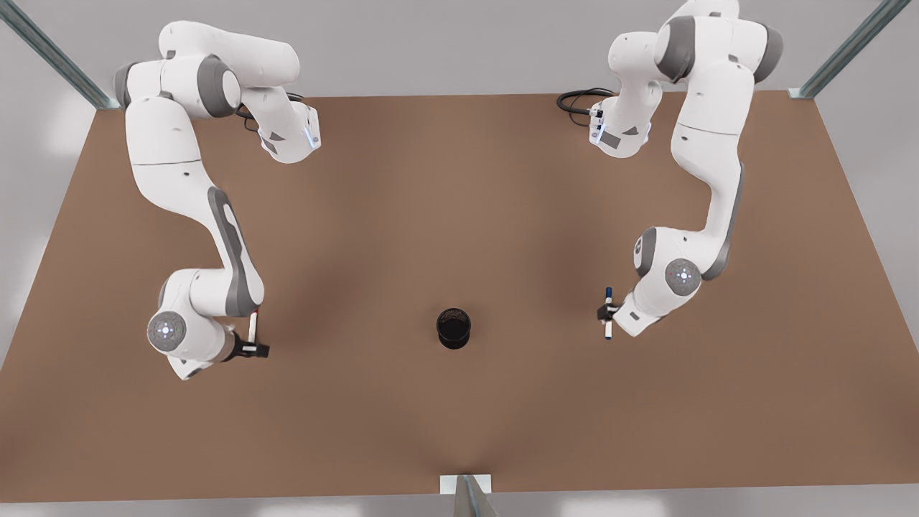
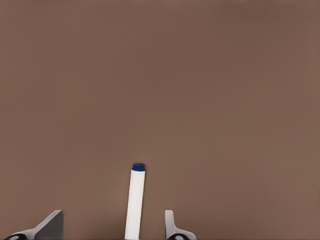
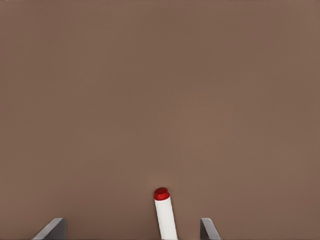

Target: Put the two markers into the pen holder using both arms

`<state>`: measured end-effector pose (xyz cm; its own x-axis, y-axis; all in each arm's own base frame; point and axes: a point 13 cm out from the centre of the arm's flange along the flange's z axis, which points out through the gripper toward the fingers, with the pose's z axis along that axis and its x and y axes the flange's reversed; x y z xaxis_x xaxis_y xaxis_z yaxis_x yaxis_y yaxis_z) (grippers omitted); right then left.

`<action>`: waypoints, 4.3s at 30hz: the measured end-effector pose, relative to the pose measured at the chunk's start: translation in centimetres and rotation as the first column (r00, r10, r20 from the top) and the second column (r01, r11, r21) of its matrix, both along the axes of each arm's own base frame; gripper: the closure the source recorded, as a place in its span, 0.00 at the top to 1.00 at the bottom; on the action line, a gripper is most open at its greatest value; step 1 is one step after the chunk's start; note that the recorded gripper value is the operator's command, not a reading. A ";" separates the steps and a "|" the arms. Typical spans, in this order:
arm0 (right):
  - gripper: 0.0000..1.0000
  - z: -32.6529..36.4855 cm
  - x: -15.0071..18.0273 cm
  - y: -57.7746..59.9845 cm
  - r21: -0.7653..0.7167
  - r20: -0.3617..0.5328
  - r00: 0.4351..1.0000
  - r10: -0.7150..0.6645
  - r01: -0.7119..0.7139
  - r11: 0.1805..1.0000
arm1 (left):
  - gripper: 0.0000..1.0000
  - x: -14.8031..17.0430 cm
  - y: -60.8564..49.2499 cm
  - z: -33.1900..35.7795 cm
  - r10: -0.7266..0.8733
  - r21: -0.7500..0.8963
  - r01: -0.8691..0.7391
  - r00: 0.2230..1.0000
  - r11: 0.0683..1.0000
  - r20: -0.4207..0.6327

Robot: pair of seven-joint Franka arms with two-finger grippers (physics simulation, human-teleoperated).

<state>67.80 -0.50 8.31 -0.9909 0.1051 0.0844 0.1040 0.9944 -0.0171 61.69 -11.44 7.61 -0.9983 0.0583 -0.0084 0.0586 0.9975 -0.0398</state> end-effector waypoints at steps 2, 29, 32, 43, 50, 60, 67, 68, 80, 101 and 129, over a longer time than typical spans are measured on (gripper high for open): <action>1.00 -2.1 -0.5 0.0 -0.001 -0.008 1.000 0.004 -0.004 1.000 | 0.97 0.3 -0.7 -1.1 0.006 -0.004 -0.006 1.000 1.000 0.019; 0.88 -4.8 -1.5 -1.8 -0.013 0.027 0.997 0.075 -0.075 0.997 | 0.28 2.2 -1.6 -3.8 0.096 -0.023 -0.095 0.992 0.995 0.088; 0.88 -5.2 -2.6 -1.6 -0.015 0.017 0.995 0.093 -0.093 0.996 | 0.23 2.2 -1.6 -3.8 0.103 -0.022 -0.101 0.991 0.995 0.088; 0.65 -4.9 -2.2 -1.6 -0.025 0.050 0.990 0.135 -0.134 0.991 | 0.21 6.8 -3.6 2.9 0.120 -0.039 -0.115 0.984 0.993 0.129; 0.56 -5.0 -2.1 -1.7 -0.027 0.054 0.988 0.144 -0.143 0.989 | 0.21 5.7 -12.4 16.0 0.018 -0.027 -0.018 1.000 0.999 0.004; 0.33 -4.9 -2.2 -1.6 -0.026 0.056 0.987 0.150 -0.149 0.988 | 0.21 -2.4 -29.1 23.2 -0.028 -0.147 0.013 0.994 0.989 -0.103; 0.22 -4.8 -2.1 -1.6 -0.022 0.058 0.986 0.155 -0.154 0.988 | 0.21 -0.3 -32.2 20.0 0.126 -0.183 -0.134 0.991 0.974 -0.054; 0.21 -4.8 -2.0 -1.5 -0.021 0.059 0.986 0.156 -0.155 0.988 | 0.21 -0.4 -33.1 19.9 0.140 -0.192 -0.146 0.989 0.970 -0.043; 0.21 9.5 4.8 -0.2 -0.046 0.195 0.962 0.190 -0.185 0.982 | 0.21 1.5 -35.6 16.3 0.326 -0.234 -0.318 0.945 0.919 -0.006; 0.21 28.2 -3.7 32.6 0.093 0.218 0.864 0.453 -0.481 0.872 | 1.00 8.0 0.1 25.0 0.541 -0.033 -0.544 0.837 0.838 -0.079; 1.00 26.2 -3.2 42.9 0.068 0.256 0.948 0.189 -0.213 0.975 | 1.00 -1.5 5.0 32.5 0.113 0.063 -0.103 0.977 0.993 -0.179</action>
<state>64.64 42.35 34.49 -0.9816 -0.0953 -0.1655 -0.1094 0.9909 0.0780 60.17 -6.48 40.15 -0.9832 -0.0542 0.1743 -0.0527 0.9985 0.0129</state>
